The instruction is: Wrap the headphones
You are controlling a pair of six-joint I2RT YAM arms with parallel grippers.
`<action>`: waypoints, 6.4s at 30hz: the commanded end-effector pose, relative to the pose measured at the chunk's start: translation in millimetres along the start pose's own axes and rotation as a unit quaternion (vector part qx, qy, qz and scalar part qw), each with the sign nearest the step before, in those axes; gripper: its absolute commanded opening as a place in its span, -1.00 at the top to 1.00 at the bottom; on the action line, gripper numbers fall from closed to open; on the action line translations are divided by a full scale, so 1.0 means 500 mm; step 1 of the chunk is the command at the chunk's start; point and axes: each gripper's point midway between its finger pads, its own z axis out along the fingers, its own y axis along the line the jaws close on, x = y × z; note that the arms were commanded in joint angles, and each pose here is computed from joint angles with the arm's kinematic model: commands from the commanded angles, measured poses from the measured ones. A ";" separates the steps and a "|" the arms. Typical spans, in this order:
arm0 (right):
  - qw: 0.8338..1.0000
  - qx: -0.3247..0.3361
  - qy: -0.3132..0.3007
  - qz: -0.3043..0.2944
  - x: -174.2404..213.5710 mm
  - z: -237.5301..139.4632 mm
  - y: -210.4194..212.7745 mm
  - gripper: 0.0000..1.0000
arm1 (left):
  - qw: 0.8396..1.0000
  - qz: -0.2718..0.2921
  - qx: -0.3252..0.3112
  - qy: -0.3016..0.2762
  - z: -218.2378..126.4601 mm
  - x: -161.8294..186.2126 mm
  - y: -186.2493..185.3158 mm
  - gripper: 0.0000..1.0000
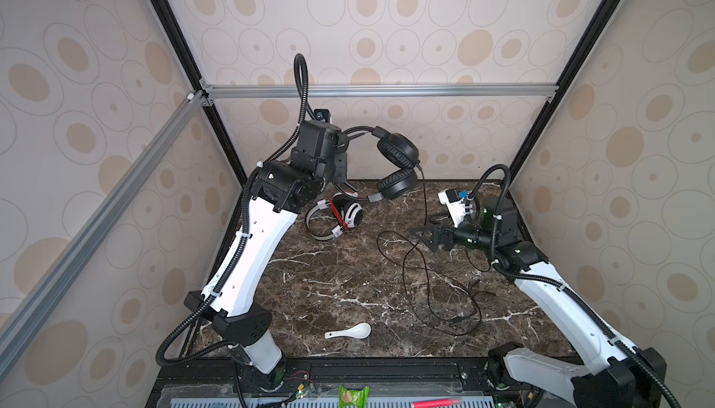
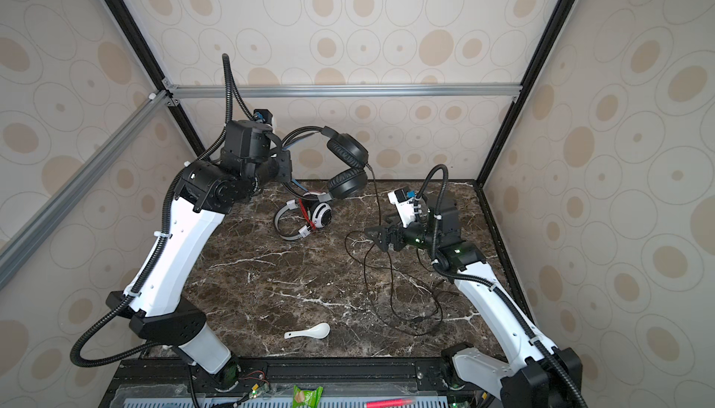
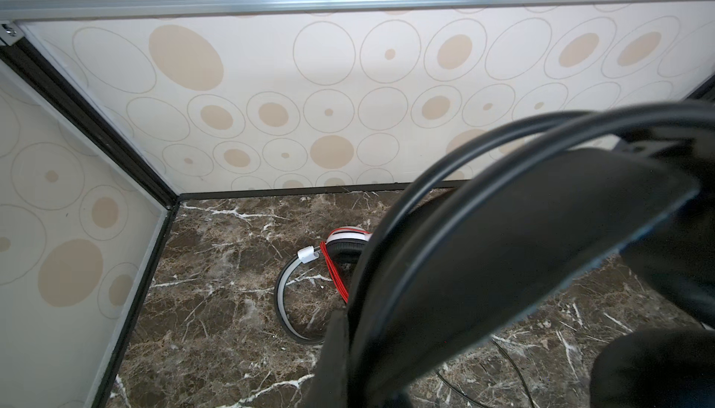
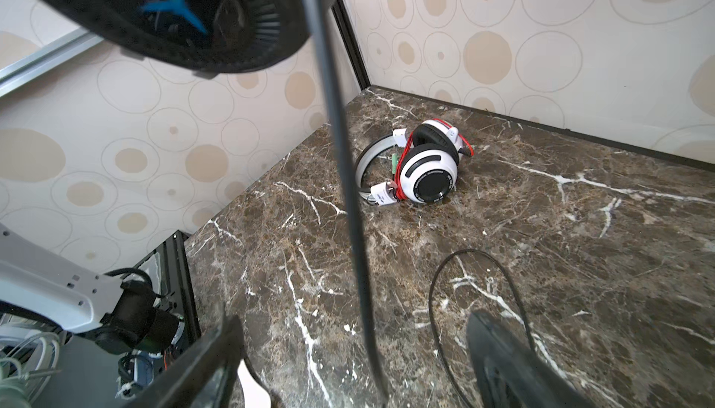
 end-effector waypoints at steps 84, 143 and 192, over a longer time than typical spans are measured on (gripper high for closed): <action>0.885 0.215 0.189 -0.367 -0.201 0.064 0.076 0.64 | 0.948 0.215 0.235 -0.002 -0.051 0.209 -0.135 1.00; 0.998 0.035 -0.050 -0.032 -0.003 0.062 0.002 0.31 | 0.925 -0.061 0.315 -0.202 -0.229 -0.190 -0.181 1.00; 0.966 0.062 0.127 -0.218 0.045 0.038 0.169 1.00 | 0.987 -0.123 -0.069 -0.083 0.141 0.079 -0.008 1.00</action>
